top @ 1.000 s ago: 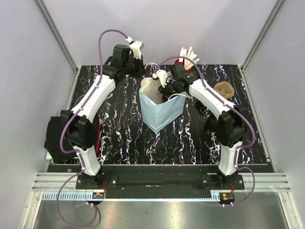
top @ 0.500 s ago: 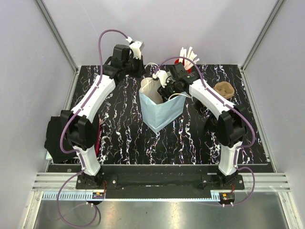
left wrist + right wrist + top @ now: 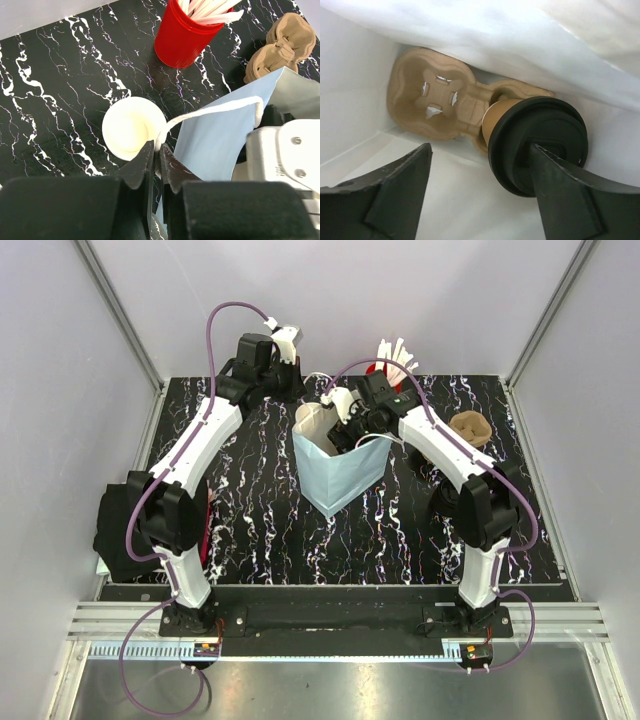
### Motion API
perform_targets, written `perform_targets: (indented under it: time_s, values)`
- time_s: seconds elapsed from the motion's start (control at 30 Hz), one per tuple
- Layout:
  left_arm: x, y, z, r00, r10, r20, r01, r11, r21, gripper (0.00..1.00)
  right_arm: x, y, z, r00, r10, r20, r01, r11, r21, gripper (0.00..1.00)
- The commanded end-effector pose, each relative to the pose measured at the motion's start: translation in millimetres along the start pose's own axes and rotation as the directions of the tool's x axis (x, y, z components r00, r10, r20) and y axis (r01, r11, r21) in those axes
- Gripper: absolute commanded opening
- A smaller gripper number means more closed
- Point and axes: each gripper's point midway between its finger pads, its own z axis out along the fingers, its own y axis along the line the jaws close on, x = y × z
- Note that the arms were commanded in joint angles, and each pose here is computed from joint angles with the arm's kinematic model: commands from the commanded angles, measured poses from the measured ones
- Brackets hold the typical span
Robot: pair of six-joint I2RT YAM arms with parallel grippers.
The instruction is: Pack the takeout coffee
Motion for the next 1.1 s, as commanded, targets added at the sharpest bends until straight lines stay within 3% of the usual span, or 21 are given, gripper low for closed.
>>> perform_targets:
  time_s: [0.0,0.5,0.73,1.0,1.07]
  values:
    - [-25,-5,-3,0.997,0.017,0.071,-0.019,1.0,0.022,0.11,-27,12,-38,0.995,-0.035,0.091,0.035,0.999,0.006,0.86]
    - [-28,-11,-6,0.997,0.023,0.077,-0.027,0.999,0.047,0.2,-65,26,-114,0.969,-0.09,0.232,0.079,0.995,0.054,0.96]
    - [-33,-22,-12,0.995,0.035,0.09,-0.044,0.994,0.1,0.33,-77,27,-147,0.95,-0.122,0.288,0.092,0.989,0.115,0.98]
    - [-42,-30,-25,0.992,0.051,0.119,-0.065,0.99,0.124,0.59,-81,33,-166,0.936,-0.132,0.325,0.096,0.988,0.125,1.0]
    - [-44,-32,-27,0.991,0.054,0.125,-0.07,0.99,0.125,0.61,-82,36,-171,0.932,-0.131,0.337,0.094,0.988,0.125,1.0]
